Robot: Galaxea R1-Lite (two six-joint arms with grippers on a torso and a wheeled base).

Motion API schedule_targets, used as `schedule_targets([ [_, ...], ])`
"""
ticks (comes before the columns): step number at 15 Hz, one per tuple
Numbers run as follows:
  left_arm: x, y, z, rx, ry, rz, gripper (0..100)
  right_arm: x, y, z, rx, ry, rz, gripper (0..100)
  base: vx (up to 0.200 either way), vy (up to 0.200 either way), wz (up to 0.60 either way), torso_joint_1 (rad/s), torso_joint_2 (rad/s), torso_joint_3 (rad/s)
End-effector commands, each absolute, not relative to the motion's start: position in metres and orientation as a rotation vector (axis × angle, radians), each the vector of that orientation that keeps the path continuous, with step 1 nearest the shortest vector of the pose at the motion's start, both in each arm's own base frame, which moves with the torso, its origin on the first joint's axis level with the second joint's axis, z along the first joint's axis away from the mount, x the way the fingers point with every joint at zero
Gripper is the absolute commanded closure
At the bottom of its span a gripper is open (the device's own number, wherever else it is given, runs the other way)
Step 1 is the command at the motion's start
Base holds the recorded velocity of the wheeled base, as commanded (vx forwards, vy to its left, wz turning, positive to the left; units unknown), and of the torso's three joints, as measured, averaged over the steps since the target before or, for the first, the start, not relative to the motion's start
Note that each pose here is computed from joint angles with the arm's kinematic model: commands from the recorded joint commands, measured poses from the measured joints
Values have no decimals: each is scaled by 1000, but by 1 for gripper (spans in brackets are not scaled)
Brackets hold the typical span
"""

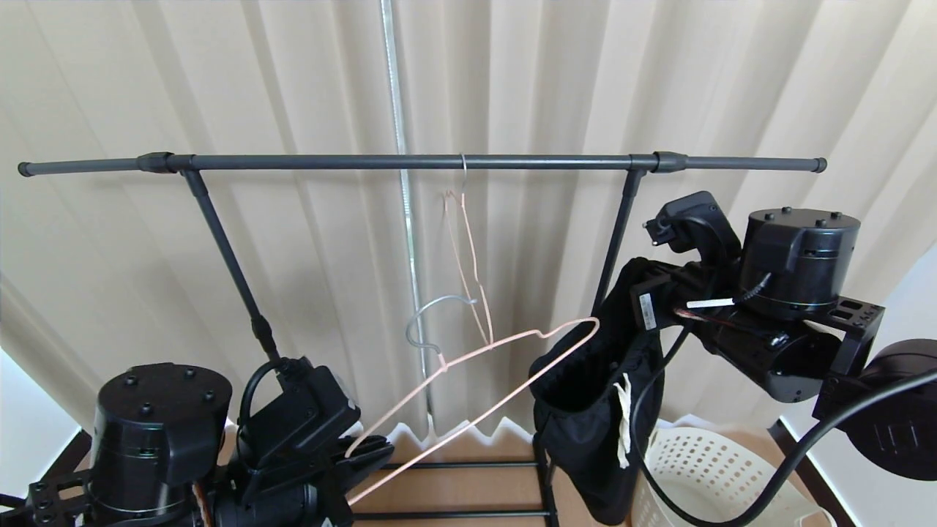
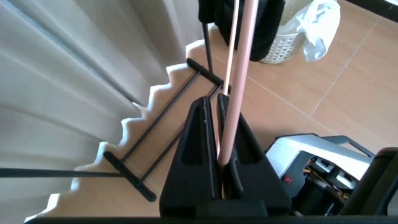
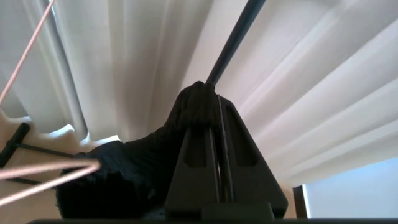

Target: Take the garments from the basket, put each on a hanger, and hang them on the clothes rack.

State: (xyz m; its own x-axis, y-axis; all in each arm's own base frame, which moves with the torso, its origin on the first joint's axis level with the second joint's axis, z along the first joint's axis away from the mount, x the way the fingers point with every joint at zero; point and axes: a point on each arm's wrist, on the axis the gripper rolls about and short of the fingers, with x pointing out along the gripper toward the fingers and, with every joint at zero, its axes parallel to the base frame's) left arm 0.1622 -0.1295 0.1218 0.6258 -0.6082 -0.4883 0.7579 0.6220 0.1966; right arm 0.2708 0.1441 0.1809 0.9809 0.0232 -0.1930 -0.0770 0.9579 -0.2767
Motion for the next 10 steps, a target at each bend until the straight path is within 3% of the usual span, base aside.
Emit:
schedule_targets([
  [1,165,-138,118,417,408,-832,100,267,153,181,-297,189,53,100,0,0,0,0,0,0],
  [10,185,-156,114,399,362,-830,100,243,180,178,-369,207,40,100,0,0,0,0,0,0],
])
